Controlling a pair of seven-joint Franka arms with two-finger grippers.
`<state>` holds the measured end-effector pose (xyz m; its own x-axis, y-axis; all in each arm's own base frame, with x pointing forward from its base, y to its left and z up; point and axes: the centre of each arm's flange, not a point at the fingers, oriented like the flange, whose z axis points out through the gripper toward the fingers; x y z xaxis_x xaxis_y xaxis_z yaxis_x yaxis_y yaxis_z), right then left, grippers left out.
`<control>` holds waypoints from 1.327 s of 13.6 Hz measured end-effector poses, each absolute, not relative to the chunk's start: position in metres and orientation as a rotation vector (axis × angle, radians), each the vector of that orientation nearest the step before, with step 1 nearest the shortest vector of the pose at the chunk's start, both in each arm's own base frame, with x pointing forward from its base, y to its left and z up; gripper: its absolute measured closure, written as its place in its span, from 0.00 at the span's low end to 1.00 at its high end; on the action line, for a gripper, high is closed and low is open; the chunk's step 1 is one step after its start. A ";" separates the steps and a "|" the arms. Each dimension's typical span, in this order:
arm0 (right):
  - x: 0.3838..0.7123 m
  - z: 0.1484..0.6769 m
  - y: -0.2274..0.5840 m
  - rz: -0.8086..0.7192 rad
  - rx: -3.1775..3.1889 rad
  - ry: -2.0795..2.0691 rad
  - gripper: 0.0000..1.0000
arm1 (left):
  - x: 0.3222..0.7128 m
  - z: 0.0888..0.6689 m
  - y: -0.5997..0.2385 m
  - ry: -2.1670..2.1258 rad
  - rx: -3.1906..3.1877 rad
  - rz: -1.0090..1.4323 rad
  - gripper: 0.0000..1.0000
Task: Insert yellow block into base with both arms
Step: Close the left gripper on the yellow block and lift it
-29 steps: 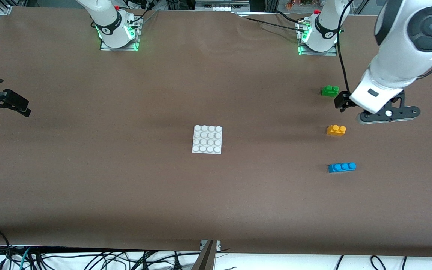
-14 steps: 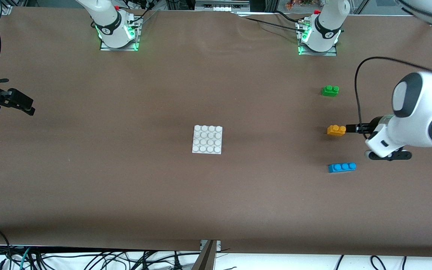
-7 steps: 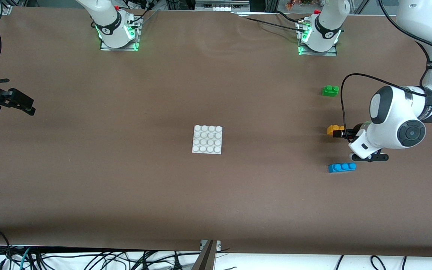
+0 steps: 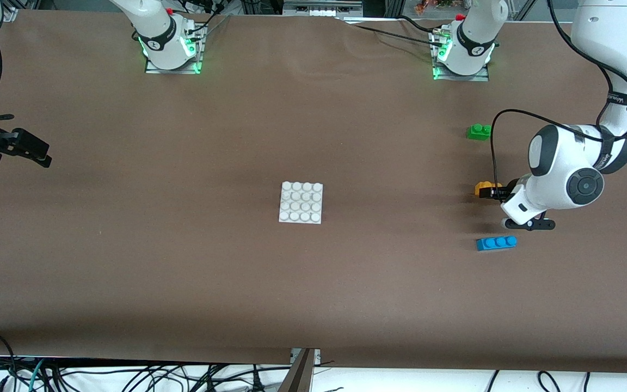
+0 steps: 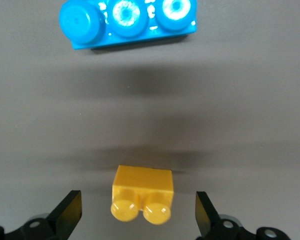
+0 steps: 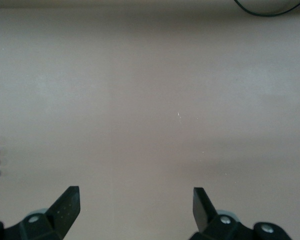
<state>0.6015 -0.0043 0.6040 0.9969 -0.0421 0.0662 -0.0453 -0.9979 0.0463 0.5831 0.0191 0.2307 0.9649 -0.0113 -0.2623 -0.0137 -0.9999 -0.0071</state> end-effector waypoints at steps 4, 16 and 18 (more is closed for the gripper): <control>0.601 0.604 -0.004 0.100 3.091 -0.068 0.00 | 0.571 0.217 0.029 0.028 -3.109 0.440 0.00; 0.601 0.603 -0.004 0.096 3.092 -0.068 0.00 | 0.563 0.196 0.022 0.045 -3.113 0.470 0.00; 0.601 0.603 -0.004 0.095 3.092 -0.068 0.00 | 0.563 0.189 0.022 0.045 -3.115 0.471 0.00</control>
<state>0.6012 -0.0043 0.6030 0.9971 -0.0423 0.0626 -0.0452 -0.9979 0.0464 0.5629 0.0217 0.1893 0.9549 -0.0298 -0.2953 -0.0270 -0.9995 0.0136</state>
